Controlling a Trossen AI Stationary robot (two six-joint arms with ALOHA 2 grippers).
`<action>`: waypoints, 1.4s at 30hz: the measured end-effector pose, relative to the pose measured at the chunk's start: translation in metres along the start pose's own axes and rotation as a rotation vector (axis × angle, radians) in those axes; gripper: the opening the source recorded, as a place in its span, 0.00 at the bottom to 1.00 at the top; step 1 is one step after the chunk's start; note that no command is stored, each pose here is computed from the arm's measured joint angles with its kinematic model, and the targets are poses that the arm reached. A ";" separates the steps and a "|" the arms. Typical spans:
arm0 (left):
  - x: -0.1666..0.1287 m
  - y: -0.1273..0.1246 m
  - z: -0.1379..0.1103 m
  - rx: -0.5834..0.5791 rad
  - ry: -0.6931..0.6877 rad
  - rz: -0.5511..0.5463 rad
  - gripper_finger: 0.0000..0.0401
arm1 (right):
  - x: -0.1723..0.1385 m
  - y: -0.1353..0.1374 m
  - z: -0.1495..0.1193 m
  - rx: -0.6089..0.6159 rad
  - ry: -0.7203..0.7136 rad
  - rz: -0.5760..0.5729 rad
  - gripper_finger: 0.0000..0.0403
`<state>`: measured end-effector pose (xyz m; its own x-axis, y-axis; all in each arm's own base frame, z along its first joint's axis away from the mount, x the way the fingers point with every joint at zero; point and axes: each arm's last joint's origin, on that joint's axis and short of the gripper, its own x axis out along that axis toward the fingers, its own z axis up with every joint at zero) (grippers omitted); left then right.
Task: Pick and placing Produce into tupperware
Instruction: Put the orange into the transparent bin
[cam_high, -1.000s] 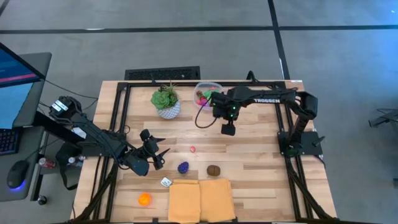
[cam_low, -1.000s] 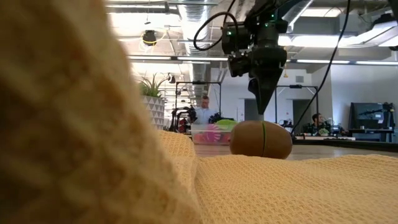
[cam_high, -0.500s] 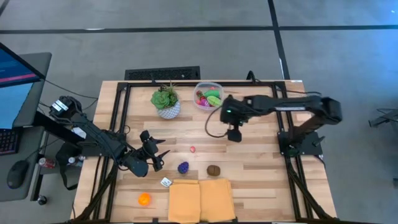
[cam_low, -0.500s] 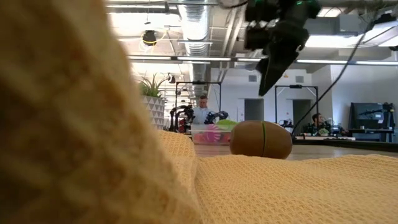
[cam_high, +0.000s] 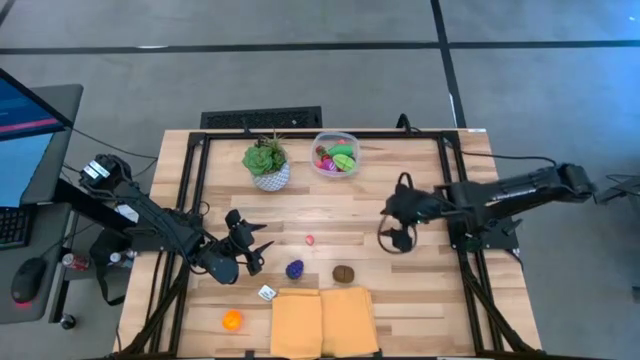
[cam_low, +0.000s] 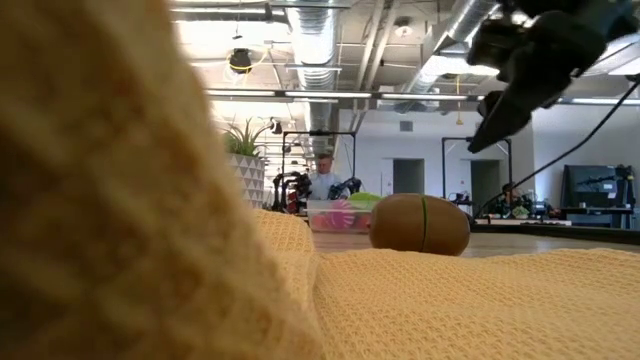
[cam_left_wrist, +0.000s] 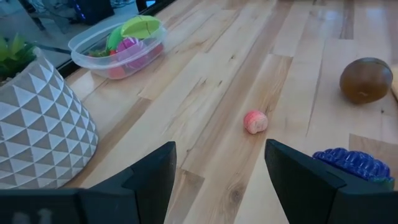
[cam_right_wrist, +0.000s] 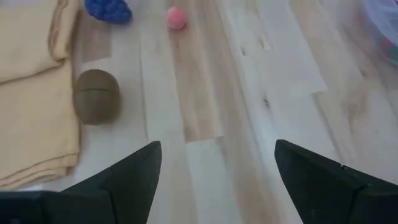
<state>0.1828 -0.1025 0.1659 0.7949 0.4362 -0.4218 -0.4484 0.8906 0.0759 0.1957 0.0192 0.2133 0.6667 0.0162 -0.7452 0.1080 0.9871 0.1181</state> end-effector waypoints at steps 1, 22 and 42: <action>0.000 0.000 0.000 -0.001 -0.003 -0.002 0.59 | 0.001 0.004 -0.005 0.000 -0.017 0.002 0.83; 0.000 -0.001 0.001 0.014 -0.009 -0.003 0.59 | 0.042 0.083 -0.044 -0.096 -0.395 0.166 0.83; -0.004 -0.020 0.014 0.074 0.026 -0.417 0.59 | 0.065 0.092 -0.046 -0.084 -0.449 0.161 0.83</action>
<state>0.1946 -0.1206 0.1782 0.8912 0.0336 -0.4524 -0.0588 0.9974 -0.0418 0.2147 0.1186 0.1458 0.9245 0.1173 -0.3626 -0.0699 0.9875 0.1414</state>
